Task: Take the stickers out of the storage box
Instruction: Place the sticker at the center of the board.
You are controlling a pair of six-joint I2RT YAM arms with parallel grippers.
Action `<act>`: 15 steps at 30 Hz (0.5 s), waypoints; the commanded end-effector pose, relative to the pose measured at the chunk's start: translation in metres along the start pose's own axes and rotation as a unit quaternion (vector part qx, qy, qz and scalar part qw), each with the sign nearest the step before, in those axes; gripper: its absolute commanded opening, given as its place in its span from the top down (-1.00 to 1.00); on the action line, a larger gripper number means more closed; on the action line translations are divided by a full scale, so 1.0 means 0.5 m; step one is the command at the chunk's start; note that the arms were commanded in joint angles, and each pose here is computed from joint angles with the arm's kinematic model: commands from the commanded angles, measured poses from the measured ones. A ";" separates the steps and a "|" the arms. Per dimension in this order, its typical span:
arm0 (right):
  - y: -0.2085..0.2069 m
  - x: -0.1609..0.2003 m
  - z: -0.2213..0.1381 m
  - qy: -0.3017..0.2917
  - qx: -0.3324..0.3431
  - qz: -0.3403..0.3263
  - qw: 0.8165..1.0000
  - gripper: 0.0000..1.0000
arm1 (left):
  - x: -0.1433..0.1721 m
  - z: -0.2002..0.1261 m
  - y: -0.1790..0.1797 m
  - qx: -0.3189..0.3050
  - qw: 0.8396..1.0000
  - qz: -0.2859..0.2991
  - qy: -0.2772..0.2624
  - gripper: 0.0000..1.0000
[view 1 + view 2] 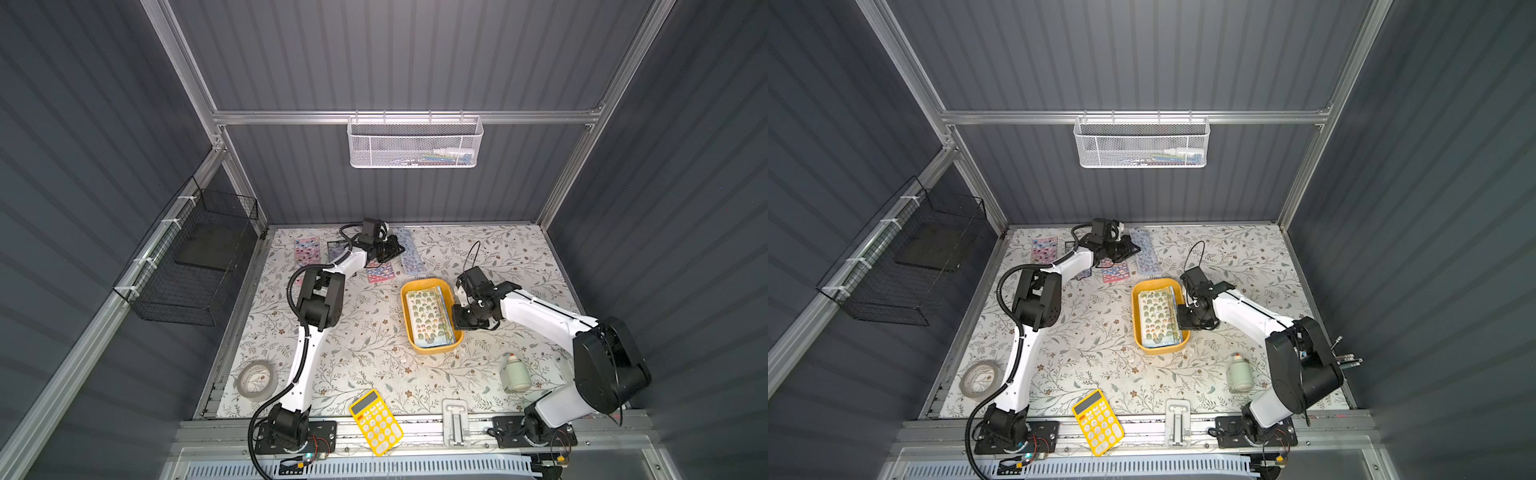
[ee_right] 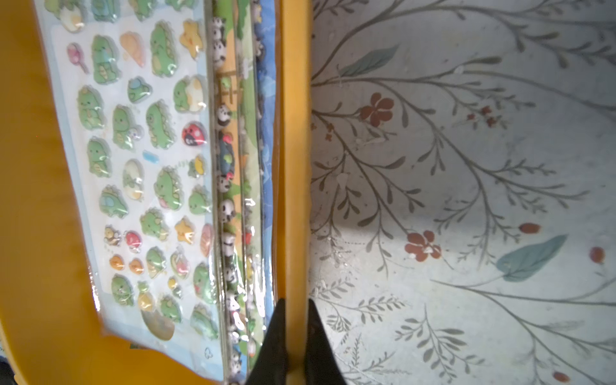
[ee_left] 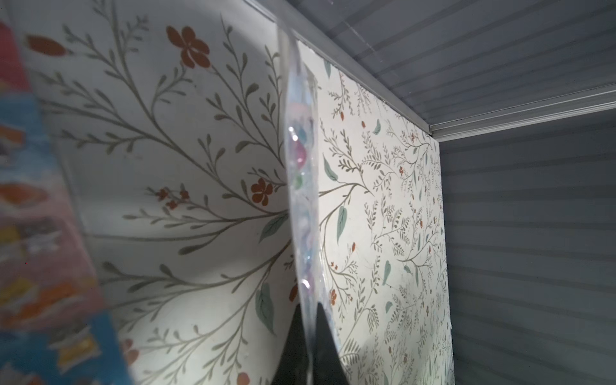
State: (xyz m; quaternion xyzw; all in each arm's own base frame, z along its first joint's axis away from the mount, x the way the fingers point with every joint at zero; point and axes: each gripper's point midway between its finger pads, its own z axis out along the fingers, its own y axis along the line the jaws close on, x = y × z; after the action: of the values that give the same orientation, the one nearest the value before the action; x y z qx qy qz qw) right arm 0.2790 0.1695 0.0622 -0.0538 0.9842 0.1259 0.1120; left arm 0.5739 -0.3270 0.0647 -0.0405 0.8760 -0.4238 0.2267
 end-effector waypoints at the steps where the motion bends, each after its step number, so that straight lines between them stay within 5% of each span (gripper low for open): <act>1: 0.011 0.010 -0.007 0.005 -0.015 -0.006 1.000 0.98 | 0.007 0.024 -0.002 -0.006 1.000 -0.011 0.000 1.00; 4: 0.007 0.014 0.002 0.005 -0.014 0.001 1.000 0.98 | 0.016 0.033 0.015 -0.020 1.000 -0.017 0.005 0.96; 15: -0.006 0.032 0.012 0.012 -0.004 0.020 1.000 1.00 | -0.030 0.016 -0.019 -0.019 0.999 -0.008 -0.026 0.19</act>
State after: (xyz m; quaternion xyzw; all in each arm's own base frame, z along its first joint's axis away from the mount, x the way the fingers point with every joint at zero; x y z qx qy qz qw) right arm 0.2753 0.1706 0.0541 -0.0455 0.9835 0.1356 0.1112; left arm 0.5807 -0.3350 0.0591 -0.0614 0.8810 -0.4085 0.2309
